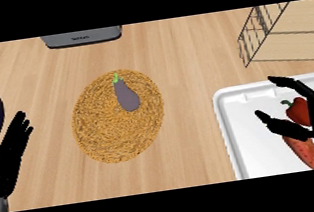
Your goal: Pick the bell pepper from the tray and place it in the tiered shelf
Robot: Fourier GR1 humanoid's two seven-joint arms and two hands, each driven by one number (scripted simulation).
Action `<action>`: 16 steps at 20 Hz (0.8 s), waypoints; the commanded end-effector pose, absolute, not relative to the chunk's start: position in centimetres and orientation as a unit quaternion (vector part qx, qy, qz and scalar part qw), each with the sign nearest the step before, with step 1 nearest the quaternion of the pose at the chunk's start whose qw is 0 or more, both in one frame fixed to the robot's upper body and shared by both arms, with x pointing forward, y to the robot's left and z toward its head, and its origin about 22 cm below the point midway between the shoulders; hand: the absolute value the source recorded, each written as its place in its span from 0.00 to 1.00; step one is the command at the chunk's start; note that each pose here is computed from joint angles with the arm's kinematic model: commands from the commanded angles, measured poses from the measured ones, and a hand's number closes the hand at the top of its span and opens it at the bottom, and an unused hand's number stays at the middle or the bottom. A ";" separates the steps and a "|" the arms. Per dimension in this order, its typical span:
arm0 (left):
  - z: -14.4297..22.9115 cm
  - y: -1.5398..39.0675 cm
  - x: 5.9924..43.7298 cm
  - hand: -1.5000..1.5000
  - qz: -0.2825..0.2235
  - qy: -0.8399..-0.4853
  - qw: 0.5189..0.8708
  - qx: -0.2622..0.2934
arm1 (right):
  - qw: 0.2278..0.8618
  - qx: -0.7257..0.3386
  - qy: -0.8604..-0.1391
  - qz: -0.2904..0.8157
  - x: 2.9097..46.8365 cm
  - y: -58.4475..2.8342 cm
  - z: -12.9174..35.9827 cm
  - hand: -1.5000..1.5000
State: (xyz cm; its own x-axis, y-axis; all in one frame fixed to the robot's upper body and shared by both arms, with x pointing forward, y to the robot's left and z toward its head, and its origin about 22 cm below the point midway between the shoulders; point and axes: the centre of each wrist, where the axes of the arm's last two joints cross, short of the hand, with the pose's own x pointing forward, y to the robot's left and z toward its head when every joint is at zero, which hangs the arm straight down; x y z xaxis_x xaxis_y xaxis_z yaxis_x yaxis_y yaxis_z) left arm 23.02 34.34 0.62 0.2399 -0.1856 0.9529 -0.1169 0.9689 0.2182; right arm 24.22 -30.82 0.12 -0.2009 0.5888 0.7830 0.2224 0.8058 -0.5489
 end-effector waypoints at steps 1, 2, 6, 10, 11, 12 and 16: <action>1.7 35.7 22.8 0.50 -0.031 -0.617 0.778 0.114 | 0.570 -0.277 -0.753 0.175 20.8 -27.5 -0.5 0.00; 0.0 35.5 22.1 0.50 -0.019 -0.612 0.781 0.121 | 0.566 -0.326 -0.736 0.180 20.5 -28.9 0.9 0.00; 0.5 36.1 22.6 0.50 -0.014 -0.615 0.777 0.132 | 0.552 -0.439 -0.662 0.255 21.0 -33.2 4.3 0.00; 0.4 35.0 22.7 0.50 -0.019 -0.619 0.775 0.124 | 0.576 -0.483 -0.576 0.321 19.8 -32.7 5.4 0.00; 0.3 36.1 22.9 0.50 -0.012 -0.610 0.783 0.123 | 0.586 -0.481 -0.554 0.344 20.0 -32.3 6.4 0.00; -0.3 34.7 22.4 0.50 -0.015 -0.619 0.777 0.115 | 0.589 -0.489 -0.530 0.366 20.7 -32.1 6.5 0.00; -0.5 34.5 22.1 0.50 -0.024 -0.616 0.779 0.111 | 0.604 -0.489 -0.414 0.474 20.2 -32.3 7.8 0.00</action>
